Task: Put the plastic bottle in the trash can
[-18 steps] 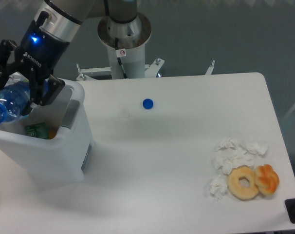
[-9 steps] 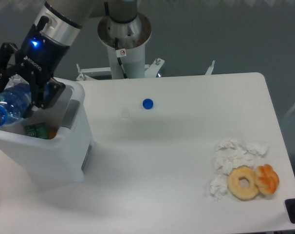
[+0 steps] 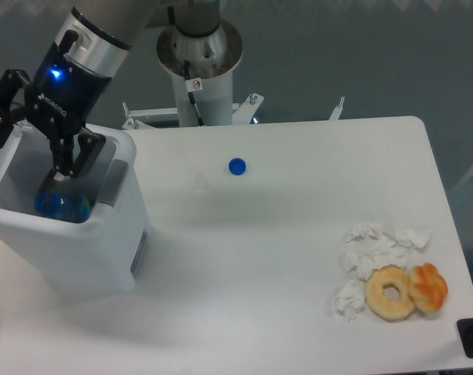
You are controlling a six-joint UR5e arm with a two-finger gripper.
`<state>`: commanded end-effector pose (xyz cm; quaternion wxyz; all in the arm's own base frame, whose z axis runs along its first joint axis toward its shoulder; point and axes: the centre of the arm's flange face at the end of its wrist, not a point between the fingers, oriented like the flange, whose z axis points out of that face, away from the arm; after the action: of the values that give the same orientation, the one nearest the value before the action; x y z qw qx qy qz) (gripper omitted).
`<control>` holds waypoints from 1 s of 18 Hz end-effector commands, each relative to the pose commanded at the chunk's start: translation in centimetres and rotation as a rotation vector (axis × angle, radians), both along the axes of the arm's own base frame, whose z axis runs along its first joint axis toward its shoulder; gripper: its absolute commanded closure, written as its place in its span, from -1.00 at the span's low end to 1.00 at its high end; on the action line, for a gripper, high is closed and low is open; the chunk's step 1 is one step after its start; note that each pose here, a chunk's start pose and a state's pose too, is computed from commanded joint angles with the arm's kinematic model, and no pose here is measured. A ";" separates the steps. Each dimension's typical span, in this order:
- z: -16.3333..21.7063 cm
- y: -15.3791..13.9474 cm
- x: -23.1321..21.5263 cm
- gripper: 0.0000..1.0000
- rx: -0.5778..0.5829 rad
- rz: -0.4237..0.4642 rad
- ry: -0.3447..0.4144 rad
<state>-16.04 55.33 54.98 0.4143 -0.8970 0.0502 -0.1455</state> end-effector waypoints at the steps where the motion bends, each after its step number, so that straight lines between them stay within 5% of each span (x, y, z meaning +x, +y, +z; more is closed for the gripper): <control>1: -0.1 0.0 -0.2 -1.00 -0.004 0.005 0.002; 8: -0.3 -1.8 -5.9 -1.00 -0.046 0.114 0.121; 13: -1.6 -2.7 -8.4 -1.00 -0.152 0.078 0.423; 18: -3.2 -3.0 -9.6 -1.00 -0.251 0.066 0.550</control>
<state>-25.63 52.29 51.80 0.2756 -0.9481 0.1130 0.1115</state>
